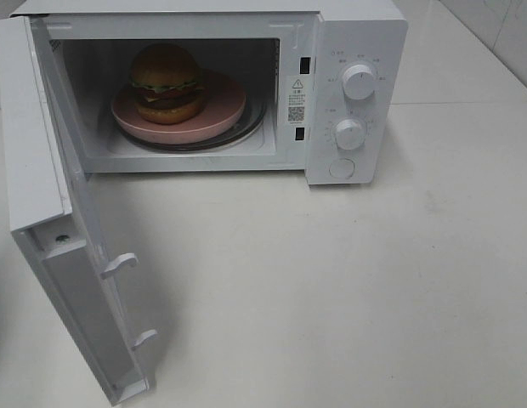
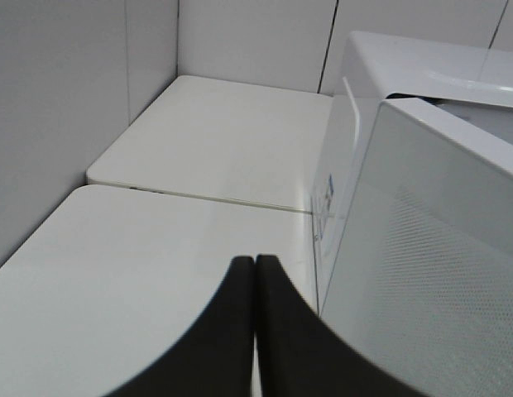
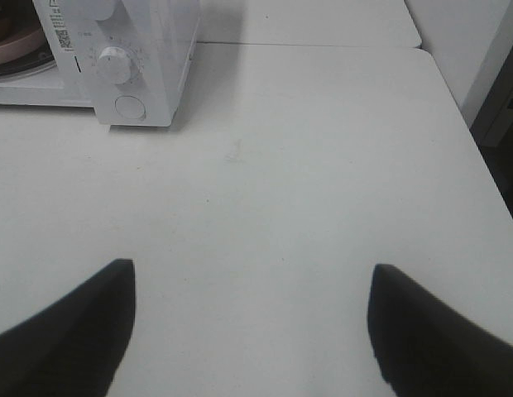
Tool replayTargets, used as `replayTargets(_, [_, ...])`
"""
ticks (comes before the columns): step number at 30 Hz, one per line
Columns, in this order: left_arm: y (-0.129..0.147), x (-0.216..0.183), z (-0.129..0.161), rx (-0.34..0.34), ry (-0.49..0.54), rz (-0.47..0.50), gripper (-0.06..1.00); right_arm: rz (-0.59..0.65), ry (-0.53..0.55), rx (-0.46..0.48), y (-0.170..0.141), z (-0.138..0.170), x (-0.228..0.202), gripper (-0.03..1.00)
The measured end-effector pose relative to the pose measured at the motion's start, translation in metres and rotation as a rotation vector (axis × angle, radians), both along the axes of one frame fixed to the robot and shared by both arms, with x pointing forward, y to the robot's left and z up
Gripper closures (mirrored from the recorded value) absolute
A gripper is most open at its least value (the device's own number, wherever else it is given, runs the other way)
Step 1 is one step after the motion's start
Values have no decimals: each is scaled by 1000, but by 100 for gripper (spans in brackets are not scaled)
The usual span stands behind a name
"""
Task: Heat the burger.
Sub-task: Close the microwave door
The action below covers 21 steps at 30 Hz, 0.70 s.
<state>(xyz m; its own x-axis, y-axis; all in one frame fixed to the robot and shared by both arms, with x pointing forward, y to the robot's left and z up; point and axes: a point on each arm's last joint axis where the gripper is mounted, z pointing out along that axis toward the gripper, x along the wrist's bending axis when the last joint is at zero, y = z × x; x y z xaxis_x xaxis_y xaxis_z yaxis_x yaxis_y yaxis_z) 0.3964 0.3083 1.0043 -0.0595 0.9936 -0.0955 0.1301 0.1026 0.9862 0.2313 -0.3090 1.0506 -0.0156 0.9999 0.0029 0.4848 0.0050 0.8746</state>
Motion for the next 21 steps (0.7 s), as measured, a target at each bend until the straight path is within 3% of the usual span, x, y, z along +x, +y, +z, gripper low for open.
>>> replayTargets(13, [-18,31,-22,29,40,-225,94,0,0,0,0,0,0,21])
replayTargets(21, [-39,49,-42,-4,78,-414,94,0,0,0,0,0,0,21])
